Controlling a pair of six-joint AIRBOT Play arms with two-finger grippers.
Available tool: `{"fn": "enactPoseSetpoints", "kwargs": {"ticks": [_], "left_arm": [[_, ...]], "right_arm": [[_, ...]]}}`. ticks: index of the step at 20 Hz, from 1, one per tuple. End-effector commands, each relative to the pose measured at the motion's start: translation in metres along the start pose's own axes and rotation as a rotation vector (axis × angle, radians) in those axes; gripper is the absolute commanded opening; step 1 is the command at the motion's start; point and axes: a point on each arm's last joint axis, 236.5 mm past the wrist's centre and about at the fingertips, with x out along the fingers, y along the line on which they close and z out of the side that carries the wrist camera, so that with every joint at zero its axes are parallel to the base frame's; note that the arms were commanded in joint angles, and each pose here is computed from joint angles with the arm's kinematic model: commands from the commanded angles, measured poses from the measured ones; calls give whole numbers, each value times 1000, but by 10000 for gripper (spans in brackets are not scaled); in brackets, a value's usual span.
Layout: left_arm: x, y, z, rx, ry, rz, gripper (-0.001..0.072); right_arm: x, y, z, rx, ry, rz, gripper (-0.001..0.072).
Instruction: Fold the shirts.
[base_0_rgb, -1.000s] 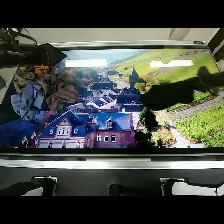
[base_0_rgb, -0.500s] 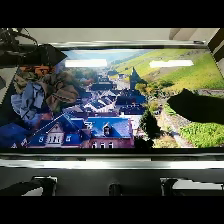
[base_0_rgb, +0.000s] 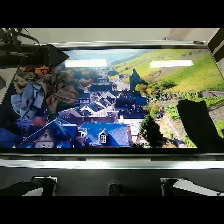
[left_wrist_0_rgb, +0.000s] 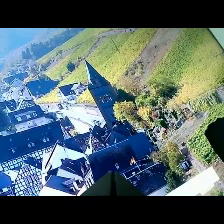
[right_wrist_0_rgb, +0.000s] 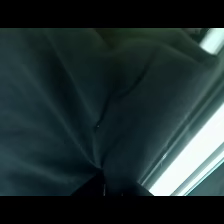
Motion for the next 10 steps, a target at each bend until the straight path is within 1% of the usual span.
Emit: {"fn": "enactPoseSetpoints", "kwargs": {"ticks": [1, 3, 7, 10], "left_arm": [[2, -7, -2, 8, 6, -13, 37], [3, -9, -2, 10, 8, -17, 37], [3, -9, -2, 10, 8, -17, 37], [3, -9, -2, 10, 8, -17, 37]], "right_arm": [[31, -16, -25, 41, -16, -8, 54], [42, -28, -33, 30, -17, -41, 54], [40, -45, -24, -36, -52, -116, 54], [40, -47, -32, -12, -17, -125, 54]]}}
